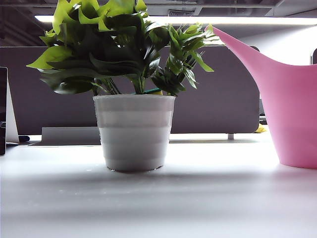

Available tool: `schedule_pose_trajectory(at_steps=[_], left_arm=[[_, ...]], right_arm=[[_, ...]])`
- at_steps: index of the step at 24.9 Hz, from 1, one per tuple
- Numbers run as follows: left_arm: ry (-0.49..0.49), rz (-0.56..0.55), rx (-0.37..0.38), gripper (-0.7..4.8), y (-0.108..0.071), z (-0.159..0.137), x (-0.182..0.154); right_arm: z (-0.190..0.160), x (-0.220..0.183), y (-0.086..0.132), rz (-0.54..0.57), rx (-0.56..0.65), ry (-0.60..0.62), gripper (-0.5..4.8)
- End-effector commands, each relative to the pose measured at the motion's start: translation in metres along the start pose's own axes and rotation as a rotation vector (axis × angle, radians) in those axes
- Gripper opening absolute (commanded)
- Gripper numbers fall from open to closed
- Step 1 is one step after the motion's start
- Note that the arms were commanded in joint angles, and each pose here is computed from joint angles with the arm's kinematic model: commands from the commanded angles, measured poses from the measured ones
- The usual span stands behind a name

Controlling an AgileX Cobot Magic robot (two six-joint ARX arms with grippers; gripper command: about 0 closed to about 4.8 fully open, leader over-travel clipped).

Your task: Pick up the watering can from the table, water the potted plant, and put the can back.

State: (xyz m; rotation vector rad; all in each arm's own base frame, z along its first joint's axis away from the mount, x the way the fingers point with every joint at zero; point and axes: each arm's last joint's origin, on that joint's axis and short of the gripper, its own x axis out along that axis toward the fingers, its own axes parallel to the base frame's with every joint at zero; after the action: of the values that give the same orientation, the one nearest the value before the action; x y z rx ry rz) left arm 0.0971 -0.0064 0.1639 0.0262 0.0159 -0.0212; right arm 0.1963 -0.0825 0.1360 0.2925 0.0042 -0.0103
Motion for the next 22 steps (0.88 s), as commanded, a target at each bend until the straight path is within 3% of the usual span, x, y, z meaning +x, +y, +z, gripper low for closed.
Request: schedule_pose_trajectory(at_steps=[1,4,8,16,22], left_arm=[[-0.006,0.049,-0.004,-0.05,0.005,0.001,0.0],[-0.005,0.088,-0.004,-0.05,0.009,0.001,0.0],[-0.004,0.121,-0.005,-0.05,0.012,0.001,0.0],[-0.004,0.119,-0.005,-0.05,0.012,0.001,0.0],[-0.004,0.119,-0.005,-0.05,0.012,0.001,0.0]], right_arm=[[0.015,-0.014,0.011,0.031,0.007,-0.098,2.12],[0.027,-0.031,0.023,0.069,0.016,-0.18,1.92],[0.025,-0.034,0.031,0.264,0.071,-0.104,-0.01],[0.034,-0.038,0.058,0.487,0.19,-0.083,-0.09],[0.031,-0.037,0.079,0.616,0.184,-0.055,-0.08]])
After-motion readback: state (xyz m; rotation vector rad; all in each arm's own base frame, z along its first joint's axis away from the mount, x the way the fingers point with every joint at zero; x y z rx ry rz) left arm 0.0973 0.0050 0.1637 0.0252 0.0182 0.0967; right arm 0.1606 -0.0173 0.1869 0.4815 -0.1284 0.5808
